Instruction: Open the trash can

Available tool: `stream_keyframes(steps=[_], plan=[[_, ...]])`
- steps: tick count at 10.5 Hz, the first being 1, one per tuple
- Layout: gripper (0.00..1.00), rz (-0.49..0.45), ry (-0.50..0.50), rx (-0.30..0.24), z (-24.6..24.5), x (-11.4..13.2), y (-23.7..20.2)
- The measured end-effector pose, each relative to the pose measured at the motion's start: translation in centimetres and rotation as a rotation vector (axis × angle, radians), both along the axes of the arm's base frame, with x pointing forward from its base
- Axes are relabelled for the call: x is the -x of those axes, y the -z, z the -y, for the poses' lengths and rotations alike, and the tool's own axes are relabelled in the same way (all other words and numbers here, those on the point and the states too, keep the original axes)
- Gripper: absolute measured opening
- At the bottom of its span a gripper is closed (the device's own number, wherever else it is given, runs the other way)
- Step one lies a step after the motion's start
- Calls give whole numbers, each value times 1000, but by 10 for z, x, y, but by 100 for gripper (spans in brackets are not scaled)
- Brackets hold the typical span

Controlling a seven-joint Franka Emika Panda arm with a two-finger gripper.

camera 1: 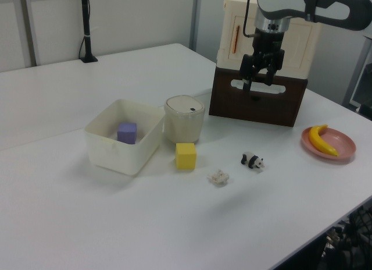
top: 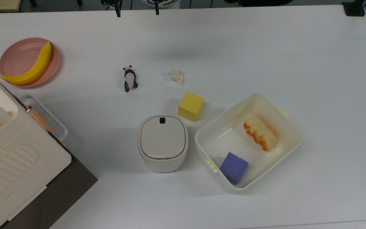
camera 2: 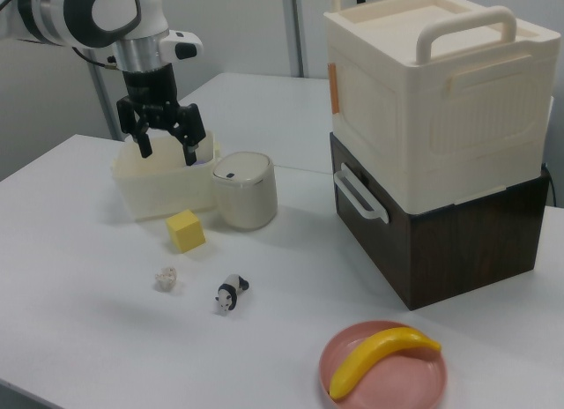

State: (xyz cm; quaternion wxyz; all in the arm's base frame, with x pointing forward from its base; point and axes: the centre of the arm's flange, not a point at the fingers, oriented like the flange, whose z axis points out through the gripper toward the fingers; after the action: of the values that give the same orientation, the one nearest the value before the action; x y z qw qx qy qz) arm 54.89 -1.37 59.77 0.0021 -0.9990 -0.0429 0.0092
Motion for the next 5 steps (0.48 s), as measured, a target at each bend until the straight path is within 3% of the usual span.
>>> stream_keyframes(steps=[4, 5], plan=[[96, -4, -5, 0, -2, 0, 0], [81, -4, -8, 0, -3, 0, 0]])
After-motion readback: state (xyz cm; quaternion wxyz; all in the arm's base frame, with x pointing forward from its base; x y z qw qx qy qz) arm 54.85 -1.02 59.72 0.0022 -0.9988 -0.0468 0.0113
